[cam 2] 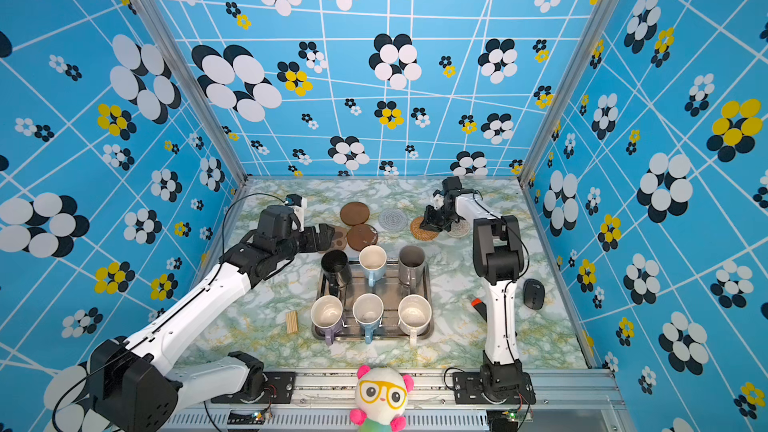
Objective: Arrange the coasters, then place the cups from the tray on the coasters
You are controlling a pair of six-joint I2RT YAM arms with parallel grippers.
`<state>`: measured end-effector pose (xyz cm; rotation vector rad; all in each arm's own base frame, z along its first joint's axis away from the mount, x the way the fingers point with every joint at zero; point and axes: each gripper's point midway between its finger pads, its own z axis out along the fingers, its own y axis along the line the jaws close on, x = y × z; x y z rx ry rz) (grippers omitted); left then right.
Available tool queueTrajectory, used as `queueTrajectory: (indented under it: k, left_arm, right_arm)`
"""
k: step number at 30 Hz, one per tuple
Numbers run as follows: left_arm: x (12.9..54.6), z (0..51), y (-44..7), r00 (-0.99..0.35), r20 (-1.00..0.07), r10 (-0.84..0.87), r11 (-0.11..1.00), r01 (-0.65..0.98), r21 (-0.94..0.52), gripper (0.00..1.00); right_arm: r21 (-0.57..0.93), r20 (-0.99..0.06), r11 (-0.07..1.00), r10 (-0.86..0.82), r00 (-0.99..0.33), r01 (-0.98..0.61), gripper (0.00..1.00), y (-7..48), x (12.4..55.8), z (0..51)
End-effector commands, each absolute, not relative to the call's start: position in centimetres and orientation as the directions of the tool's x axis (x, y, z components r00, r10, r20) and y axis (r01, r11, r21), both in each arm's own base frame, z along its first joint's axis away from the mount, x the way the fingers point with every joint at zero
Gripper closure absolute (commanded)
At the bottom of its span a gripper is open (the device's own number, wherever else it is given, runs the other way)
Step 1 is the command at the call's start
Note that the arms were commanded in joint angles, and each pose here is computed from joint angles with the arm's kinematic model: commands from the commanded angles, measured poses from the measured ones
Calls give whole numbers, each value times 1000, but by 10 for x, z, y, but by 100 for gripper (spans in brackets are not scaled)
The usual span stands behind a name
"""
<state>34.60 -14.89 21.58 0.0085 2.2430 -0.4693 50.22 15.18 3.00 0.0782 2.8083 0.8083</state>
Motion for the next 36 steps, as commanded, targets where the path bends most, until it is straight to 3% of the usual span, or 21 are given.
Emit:
queueTrajectory:
  k: [1, 13, 36]
  left_arm:
    - [347, 228, -149, -634, -758, -154, 930, 165, -327, 0]
    - [349, 229, -147, -632, -762, -142, 937, 162, -310, 0]
    - [348, 228, -148, -634, -760, -141, 936, 164, -311, 0]
  right_arm:
    - [523, -130, 852, 107, -986, 24, 81, 154, 499, 9]
    - [492, -125, 867, 157, -980, 76, 81, 125, 514, 5]
    - [493, -106, 866, 153, -983, 81, 81, 111, 495, 8]
